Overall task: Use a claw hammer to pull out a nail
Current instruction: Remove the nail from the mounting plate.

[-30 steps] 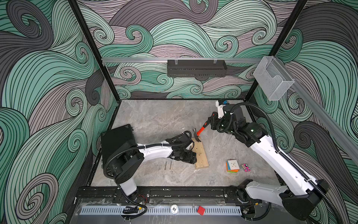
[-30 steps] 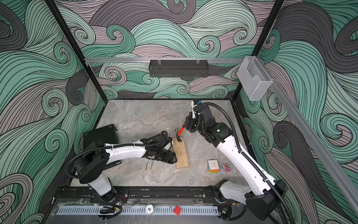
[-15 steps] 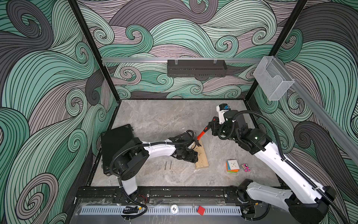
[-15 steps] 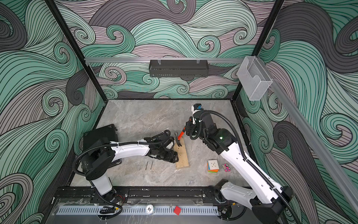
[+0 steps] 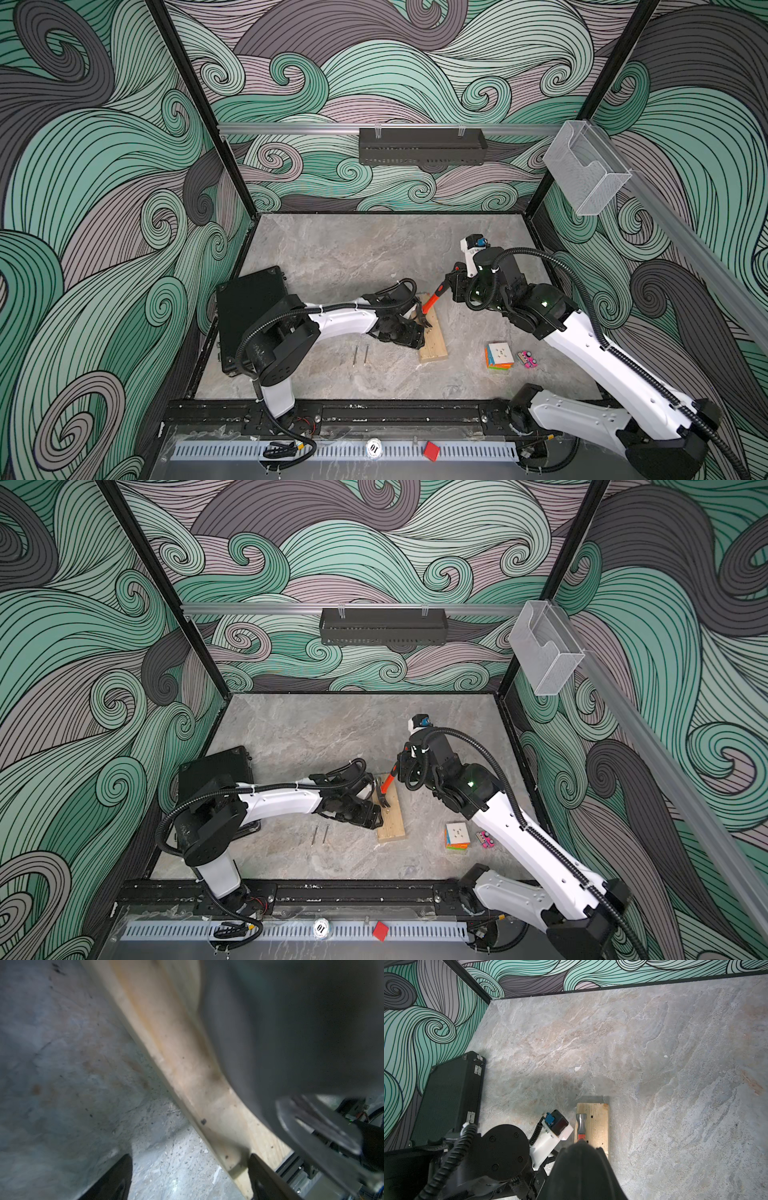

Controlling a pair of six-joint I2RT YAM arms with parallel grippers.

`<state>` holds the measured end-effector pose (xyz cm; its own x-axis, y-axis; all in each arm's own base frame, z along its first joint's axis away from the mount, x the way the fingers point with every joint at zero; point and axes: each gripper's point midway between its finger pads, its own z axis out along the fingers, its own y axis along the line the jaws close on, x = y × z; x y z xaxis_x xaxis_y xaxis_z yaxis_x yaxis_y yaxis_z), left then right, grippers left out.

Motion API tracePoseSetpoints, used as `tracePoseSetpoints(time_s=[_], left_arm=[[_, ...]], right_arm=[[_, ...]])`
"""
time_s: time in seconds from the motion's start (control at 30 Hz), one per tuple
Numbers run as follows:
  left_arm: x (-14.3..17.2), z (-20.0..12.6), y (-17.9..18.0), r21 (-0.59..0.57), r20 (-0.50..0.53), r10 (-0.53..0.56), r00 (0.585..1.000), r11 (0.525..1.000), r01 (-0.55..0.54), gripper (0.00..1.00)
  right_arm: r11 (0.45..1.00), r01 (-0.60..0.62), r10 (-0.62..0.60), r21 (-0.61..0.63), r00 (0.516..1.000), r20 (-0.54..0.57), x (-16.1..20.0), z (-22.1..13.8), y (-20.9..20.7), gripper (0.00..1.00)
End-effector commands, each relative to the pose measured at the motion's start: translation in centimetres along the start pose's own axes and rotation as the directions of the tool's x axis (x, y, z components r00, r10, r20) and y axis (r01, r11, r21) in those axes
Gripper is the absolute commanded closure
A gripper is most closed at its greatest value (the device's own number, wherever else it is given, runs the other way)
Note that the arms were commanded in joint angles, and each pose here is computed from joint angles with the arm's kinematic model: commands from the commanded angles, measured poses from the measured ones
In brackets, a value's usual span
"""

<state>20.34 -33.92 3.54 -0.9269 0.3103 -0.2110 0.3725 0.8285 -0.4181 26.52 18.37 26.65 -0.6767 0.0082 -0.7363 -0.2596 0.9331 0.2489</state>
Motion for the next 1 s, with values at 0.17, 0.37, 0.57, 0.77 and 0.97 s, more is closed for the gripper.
tracePoseSetpoints(time_s=[0.17,0.37,0.57,0.77,0.97], left_arm=[[-0.1,0.1,1.1,-0.062,-0.007,-0.016,1.0,0.998,0.016,0.16],[-0.2,0.1,1.1,-0.064,-0.006,-0.018,1.0,0.998,0.017,0.16],[-0.2,0.0,1.1,-0.066,-0.006,-0.015,1.0,0.998,0.015,0.16],[-0.2,0.0,1.2,-0.068,-0.004,-0.019,1.0,0.997,0.019,0.16],[-0.2,0.0,1.2,-0.071,-0.005,-0.018,1.0,0.997,0.018,0.16]], right_arm=[[0.999,-0.044,0.048,-0.03,0.989,0.137,-2.9,-1.1,0.7,0.98],[0.999,-0.037,0.039,-0.013,0.989,0.145,-2.9,-0.8,0.6,0.98],[1.0,-0.02,0.021,-0.005,0.991,0.133,-2.8,-0.4,0.6,0.98],[1.0,-0.02,0.019,0.002,0.992,0.127,-2.6,-0.3,0.5,0.98],[1.0,-0.015,0.013,0.018,0.993,0.115,-2.1,-0.2,0.2,0.98]])
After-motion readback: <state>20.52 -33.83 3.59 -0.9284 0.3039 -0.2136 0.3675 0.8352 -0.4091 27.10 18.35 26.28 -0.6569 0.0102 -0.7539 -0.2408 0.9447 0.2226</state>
